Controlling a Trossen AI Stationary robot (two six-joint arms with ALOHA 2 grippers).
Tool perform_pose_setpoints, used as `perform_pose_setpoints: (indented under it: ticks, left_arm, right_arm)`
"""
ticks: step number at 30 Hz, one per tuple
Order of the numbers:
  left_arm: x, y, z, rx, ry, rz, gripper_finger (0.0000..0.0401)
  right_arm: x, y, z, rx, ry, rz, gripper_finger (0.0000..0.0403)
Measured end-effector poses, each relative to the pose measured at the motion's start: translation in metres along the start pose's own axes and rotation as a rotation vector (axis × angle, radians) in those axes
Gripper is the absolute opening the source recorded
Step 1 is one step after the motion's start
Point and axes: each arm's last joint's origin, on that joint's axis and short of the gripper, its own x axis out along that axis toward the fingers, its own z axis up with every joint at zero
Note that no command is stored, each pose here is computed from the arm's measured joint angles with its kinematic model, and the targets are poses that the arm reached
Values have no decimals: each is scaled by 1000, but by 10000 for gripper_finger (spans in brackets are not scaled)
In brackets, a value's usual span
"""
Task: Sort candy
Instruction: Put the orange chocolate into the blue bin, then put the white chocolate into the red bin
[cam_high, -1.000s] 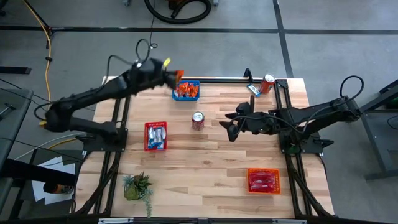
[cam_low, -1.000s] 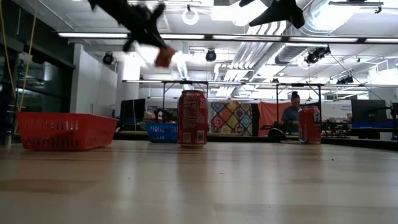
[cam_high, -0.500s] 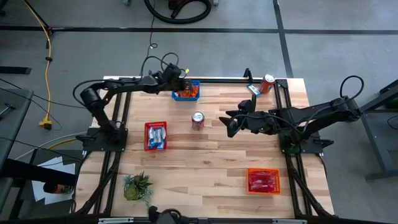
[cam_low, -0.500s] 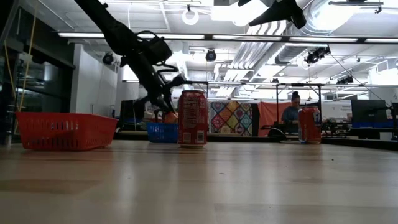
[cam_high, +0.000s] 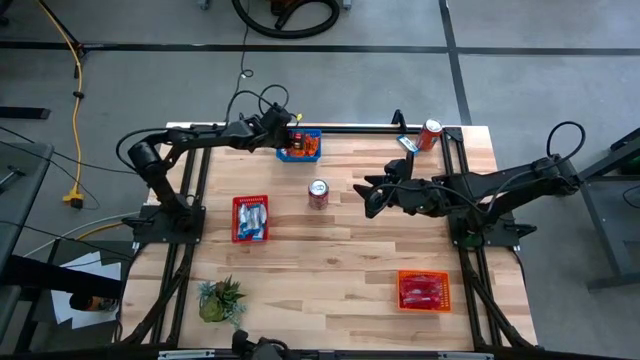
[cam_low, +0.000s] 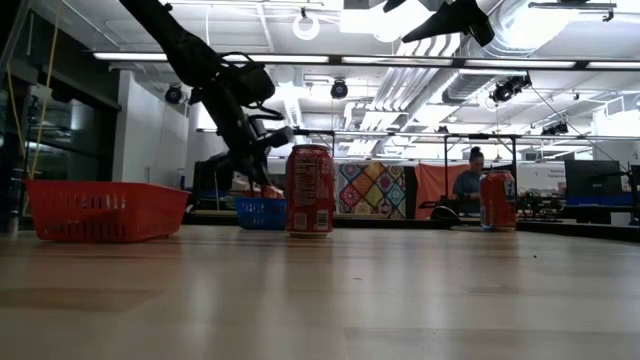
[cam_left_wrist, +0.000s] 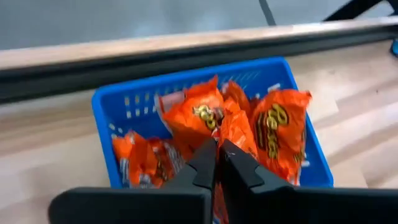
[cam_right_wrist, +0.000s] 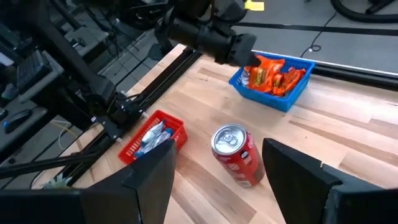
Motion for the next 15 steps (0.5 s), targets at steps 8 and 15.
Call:
perform_pose_setpoints:
  ticks: [8, 15]
  left_arm:
    - [-35, -5, 13, 40, -98, -32, 58]
    - [-83, -8, 29, 89, -226, -117, 112]
  right_arm:
    - [0, 0, 0, 1, -1, -1, 236]
    - [0, 2, 2, 3, -19, 16, 236]
